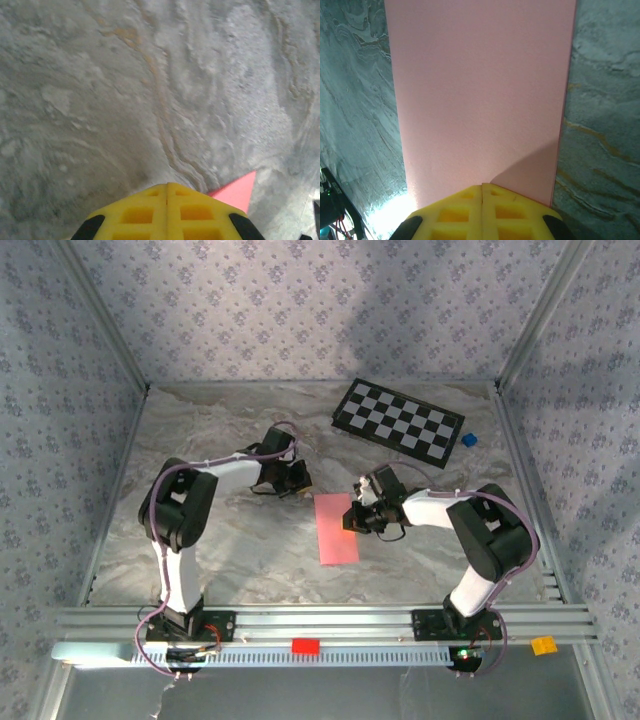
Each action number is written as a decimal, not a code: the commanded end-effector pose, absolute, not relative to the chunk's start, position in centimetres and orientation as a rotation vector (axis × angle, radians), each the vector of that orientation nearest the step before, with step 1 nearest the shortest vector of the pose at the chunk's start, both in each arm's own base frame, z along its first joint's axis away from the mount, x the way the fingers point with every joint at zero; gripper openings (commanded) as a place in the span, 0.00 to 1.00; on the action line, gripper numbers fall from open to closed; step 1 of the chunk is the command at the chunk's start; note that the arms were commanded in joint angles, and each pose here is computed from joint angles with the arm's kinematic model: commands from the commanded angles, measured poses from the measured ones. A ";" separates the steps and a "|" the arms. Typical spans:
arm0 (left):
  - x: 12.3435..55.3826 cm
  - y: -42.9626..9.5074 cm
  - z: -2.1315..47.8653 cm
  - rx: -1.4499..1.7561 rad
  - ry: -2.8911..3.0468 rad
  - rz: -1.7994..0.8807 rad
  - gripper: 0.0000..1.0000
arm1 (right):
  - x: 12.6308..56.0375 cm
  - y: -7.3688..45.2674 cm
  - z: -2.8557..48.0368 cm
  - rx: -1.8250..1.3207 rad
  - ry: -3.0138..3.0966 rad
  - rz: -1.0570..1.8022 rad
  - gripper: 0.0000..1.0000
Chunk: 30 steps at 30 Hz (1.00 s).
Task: Fold a paper plane with a square sheet of paper (pick it up from the middle)
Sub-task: First fold the square sheet of paper in half at the center of the table.
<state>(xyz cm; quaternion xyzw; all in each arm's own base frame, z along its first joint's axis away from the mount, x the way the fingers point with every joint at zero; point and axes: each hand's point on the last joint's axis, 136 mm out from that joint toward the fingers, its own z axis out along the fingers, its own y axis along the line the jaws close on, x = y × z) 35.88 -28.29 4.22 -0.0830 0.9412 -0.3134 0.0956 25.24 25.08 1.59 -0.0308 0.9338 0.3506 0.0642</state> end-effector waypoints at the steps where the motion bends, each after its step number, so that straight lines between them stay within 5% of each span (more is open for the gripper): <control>1: 34.4 -29.8 8.7 -0.144 2.718 -0.974 0.06 | 21.7 20.9 -2.9 0.019 3.045 0.793 0.00; 12: 23.8 -34.4 7.5 -0.078 2.750 -1.217 0.08 | 22.0 20.9 -2.9 0.054 3.032 0.793 0.00; 22: 18.0 -32.7 1.3 -0.032 2.906 -1.047 0.09 | 21.5 20.6 -3.4 0.049 3.052 0.765 0.00; 30: 15.6 -30.8 1.2 0.046 2.914 -0.999 0.11 | 21.3 20.4 -3.9 0.051 3.066 0.758 0.00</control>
